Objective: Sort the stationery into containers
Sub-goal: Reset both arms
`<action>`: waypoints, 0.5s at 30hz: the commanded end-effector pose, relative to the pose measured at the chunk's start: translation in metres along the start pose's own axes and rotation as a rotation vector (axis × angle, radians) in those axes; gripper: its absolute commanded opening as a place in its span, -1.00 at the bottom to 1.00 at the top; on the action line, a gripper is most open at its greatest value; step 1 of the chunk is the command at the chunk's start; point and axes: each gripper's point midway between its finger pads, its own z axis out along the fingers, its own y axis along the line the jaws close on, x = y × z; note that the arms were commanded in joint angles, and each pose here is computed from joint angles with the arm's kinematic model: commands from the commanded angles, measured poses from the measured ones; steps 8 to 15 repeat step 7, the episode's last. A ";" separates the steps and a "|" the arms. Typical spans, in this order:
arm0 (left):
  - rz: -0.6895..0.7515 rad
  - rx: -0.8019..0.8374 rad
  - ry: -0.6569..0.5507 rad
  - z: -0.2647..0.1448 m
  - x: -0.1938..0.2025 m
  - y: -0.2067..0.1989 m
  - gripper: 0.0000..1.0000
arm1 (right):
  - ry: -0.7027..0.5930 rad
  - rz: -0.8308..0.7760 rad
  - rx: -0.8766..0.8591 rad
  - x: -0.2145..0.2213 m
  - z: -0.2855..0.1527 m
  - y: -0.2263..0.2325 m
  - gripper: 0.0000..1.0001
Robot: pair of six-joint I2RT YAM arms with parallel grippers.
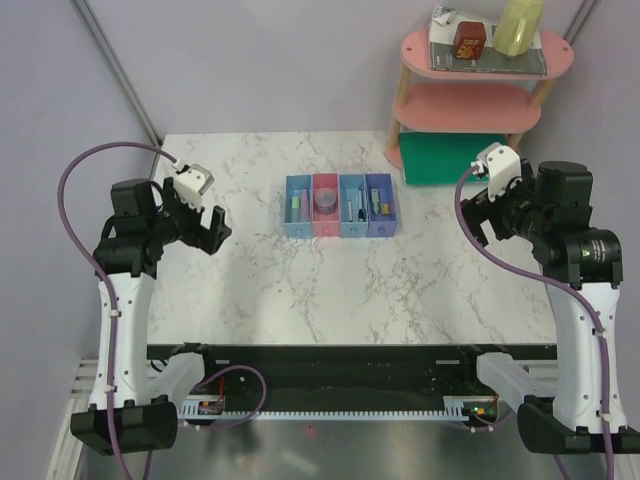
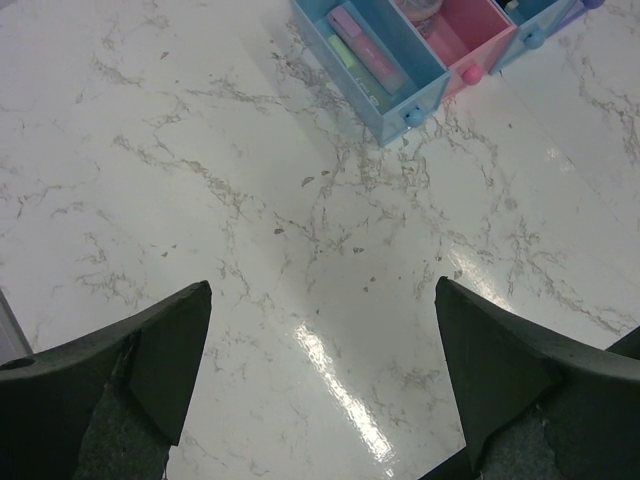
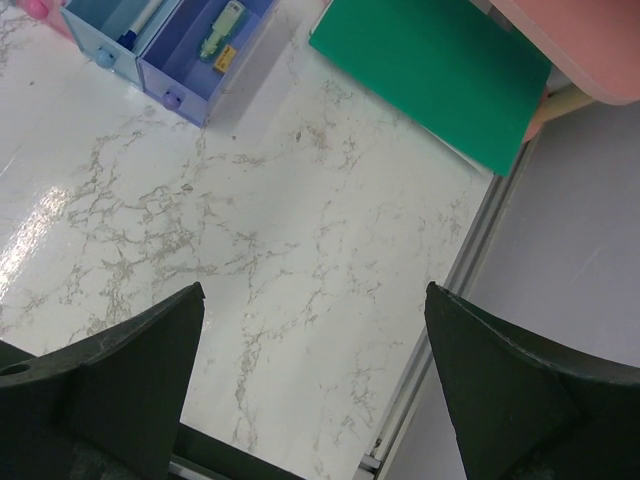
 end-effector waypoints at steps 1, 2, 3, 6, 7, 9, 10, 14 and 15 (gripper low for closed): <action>0.003 0.002 -0.060 -0.002 -0.011 -0.002 0.99 | -0.050 0.037 0.024 -0.012 0.000 -0.005 0.96; 0.007 0.002 -0.064 -0.003 -0.011 -0.002 0.99 | -0.053 0.040 0.022 -0.012 0.001 -0.004 0.96; 0.007 0.004 -0.064 -0.002 -0.011 -0.002 0.99 | -0.055 0.042 0.022 -0.013 0.001 -0.005 0.96; 0.005 0.000 -0.070 -0.004 -0.013 -0.002 0.99 | -0.059 0.043 0.020 -0.014 0.002 -0.004 0.96; 0.005 0.002 -0.068 -0.003 -0.012 -0.002 0.99 | -0.058 0.043 0.017 -0.013 0.002 -0.004 0.96; 0.005 0.002 -0.068 -0.003 -0.012 -0.002 0.99 | -0.058 0.043 0.017 -0.013 0.002 -0.004 0.96; 0.005 0.002 -0.068 -0.003 -0.012 -0.002 0.99 | -0.058 0.043 0.017 -0.013 0.002 -0.004 0.96; 0.005 0.002 -0.068 -0.003 -0.012 -0.002 0.99 | -0.058 0.043 0.017 -0.013 0.002 -0.004 0.96; 0.005 0.002 -0.068 -0.003 -0.012 -0.002 0.99 | -0.058 0.043 0.017 -0.013 0.002 -0.004 0.96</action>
